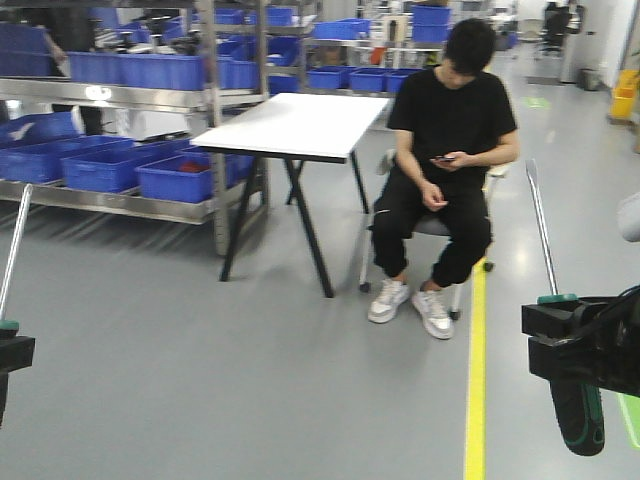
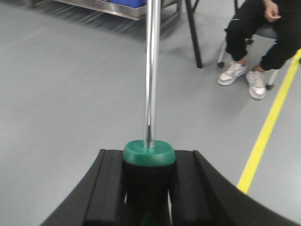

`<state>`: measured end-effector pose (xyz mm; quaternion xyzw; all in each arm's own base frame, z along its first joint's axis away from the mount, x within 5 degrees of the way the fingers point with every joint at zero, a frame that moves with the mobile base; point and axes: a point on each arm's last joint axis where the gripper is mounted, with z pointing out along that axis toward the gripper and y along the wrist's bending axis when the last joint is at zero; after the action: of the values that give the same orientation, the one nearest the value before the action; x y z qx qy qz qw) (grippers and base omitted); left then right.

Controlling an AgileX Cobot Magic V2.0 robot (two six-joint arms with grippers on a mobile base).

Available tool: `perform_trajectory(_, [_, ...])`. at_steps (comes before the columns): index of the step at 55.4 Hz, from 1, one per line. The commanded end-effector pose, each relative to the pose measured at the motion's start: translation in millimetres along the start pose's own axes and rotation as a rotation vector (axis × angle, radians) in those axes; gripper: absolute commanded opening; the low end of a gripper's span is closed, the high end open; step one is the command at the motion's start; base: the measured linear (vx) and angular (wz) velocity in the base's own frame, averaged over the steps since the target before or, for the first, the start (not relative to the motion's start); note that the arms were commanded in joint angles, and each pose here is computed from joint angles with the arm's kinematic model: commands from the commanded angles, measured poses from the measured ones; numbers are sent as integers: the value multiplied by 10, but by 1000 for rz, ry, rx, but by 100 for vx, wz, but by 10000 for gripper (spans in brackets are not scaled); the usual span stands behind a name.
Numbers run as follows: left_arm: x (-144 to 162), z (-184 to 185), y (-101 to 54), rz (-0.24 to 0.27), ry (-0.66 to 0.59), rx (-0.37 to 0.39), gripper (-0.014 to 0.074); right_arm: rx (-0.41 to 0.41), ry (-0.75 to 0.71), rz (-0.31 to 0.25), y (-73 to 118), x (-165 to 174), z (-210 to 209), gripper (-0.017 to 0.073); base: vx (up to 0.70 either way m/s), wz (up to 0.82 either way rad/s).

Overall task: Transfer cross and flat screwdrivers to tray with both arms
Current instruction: 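Drive the base to the conveyor station holding both screwdrivers upright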

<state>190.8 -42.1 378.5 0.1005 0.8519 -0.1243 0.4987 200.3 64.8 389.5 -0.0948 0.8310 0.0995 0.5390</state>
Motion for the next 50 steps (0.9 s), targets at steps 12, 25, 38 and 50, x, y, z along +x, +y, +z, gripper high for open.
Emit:
perform_trajectory(12, [-157, -104, -21, -12, -124, -4, 0, -9, -138, -16, 11, -185, -116, -8, 33, -37])
perform_trajectory(25, [-157, -101, -21, -13, -123, -4, 0, -9, -138, -16, 11, -185, -116, -8, 39, -11])
perform_trajectory(38, [-157, -101, -21, -13, -123, -4, 0, -8, -131, -16, 10, -179, -116, -8, 46, 20])
perform_trajectory(50, [-157, -101, -21, -13, -123, -4, 0, -8, -131, -16, 10, -179, -116, -8, 52, 41])
